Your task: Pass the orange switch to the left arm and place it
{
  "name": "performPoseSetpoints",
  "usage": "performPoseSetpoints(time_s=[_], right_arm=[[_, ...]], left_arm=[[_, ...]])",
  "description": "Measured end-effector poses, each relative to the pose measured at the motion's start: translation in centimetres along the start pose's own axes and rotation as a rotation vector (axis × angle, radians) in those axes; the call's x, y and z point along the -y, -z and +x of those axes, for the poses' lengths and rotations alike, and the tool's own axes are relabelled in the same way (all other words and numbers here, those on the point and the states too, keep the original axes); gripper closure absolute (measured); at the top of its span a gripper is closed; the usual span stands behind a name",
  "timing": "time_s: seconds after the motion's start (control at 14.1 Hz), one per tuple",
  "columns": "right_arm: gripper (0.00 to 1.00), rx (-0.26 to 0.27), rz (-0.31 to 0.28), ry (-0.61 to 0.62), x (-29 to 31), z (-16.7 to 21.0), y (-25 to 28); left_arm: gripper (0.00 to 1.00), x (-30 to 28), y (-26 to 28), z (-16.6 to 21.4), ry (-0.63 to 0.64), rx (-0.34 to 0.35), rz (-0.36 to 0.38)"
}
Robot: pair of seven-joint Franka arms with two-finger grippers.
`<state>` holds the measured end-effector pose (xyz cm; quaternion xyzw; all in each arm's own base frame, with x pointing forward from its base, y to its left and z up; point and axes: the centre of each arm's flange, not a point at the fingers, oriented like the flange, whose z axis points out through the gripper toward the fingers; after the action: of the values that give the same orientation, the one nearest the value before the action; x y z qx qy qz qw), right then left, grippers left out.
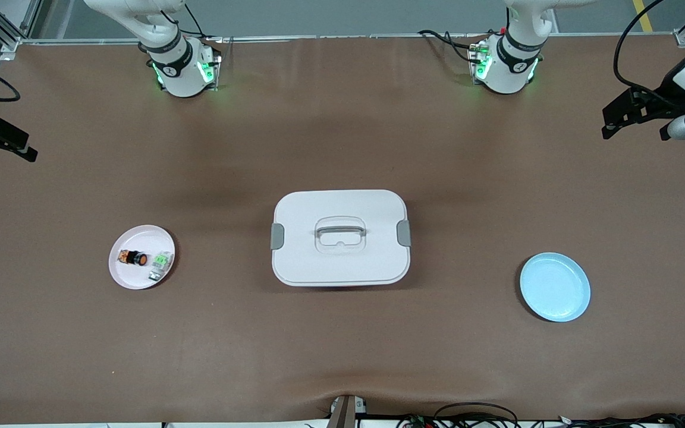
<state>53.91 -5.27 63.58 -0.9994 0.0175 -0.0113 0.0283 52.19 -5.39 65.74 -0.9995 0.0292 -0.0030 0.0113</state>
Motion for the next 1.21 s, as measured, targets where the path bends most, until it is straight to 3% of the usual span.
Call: performPoseSetpoints(time_s=[0.78,1.21], right_arm=[[0.00,0.005,-0.002,-0.018,-1.0,-0.1,0.0],[0.00,0.077,0.004,-0.055,-3.1,0.0,-2.4]], left_arm=[[0.00,0.9,0.0,0.3,0.016,-0.001,-0.001],[0.00,1.1,-0.8,0.5,0.017,0.024,-0.002]])
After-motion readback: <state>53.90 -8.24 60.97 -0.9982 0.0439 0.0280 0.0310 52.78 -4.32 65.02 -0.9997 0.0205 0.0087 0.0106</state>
